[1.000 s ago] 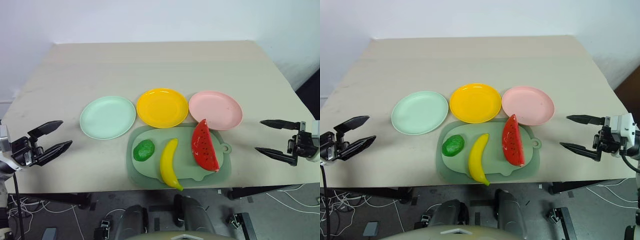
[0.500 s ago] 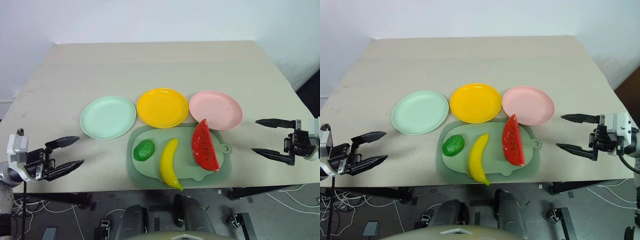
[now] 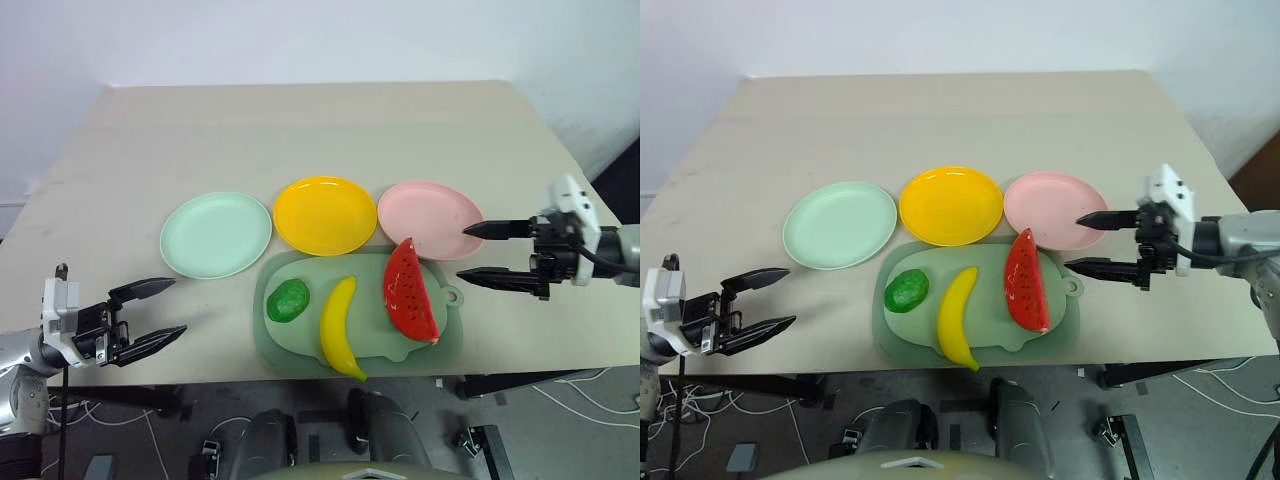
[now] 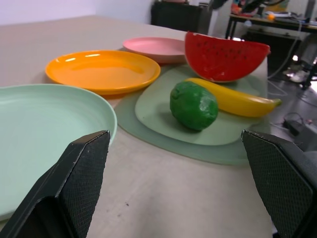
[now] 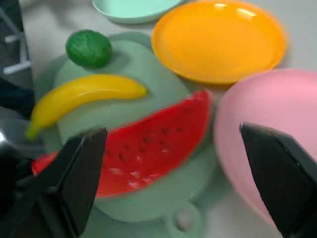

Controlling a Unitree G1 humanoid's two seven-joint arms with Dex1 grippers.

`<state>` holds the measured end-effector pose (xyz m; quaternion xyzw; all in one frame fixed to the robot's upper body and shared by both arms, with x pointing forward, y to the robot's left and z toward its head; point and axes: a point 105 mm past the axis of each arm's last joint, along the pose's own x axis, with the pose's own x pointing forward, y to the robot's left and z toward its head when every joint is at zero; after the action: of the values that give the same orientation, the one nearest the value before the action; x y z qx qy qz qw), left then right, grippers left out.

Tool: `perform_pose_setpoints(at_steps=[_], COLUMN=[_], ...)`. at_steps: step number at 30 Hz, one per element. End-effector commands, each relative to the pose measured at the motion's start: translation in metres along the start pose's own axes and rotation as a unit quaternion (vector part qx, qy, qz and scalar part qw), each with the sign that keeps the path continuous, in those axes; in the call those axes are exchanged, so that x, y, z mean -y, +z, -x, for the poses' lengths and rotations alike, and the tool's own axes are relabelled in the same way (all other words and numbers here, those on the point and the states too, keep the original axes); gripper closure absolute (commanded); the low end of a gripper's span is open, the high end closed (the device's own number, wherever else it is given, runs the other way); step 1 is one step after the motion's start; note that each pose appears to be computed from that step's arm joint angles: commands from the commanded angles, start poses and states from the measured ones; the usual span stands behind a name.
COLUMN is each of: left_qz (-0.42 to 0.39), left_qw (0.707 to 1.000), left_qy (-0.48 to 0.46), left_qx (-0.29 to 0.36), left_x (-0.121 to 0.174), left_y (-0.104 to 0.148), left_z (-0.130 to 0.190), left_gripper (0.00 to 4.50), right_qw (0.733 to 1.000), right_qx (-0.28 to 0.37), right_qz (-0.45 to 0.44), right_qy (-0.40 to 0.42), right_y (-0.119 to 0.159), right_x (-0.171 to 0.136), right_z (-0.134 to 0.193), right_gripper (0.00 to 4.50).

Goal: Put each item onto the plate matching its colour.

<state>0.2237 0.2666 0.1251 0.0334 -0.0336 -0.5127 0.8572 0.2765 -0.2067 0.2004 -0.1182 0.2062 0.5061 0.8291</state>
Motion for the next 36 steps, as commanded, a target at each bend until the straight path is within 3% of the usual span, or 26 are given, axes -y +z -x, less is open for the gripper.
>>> perform_pose_setpoints(at_steps=[1,15,27,35,36], left_qz=[-0.024,-0.016,-0.018,-0.021,-0.022], left_qw=[1.0,0.999,0.999,0.998,0.998], left_qy=[-0.001,0.023,0.038,0.044,0.044], left_qx=[0.006,0.025,0.032,0.036,0.036], left_x=[0.002,0.011,0.01,0.008,0.007], left_y=[0.007,0.0,0.0,0.001,0.002], left_z=[-0.004,-0.014,-0.016,-0.017,-0.018], left_gripper=[0.04,0.04,0.04,0.04,0.01], right_qw=[0.999,0.971,0.966,0.962,0.962], right_qx=[-0.019,-0.097,-0.191,-0.217,-0.217], right_qz=[-0.04,-0.204,-0.148,-0.124,-0.123], right_qy=[-0.014,-0.074,-0.092,-0.109,-0.109], right_y=[0.008,-0.019,-0.057,-0.068,-0.068], right_x=[-0.006,-0.013,-0.042,-0.041,-0.04], right_z=[-0.011,-0.058,-0.086,-0.091,-0.092], right_gripper=[0.0,0.0,0.0,0.0,0.18])
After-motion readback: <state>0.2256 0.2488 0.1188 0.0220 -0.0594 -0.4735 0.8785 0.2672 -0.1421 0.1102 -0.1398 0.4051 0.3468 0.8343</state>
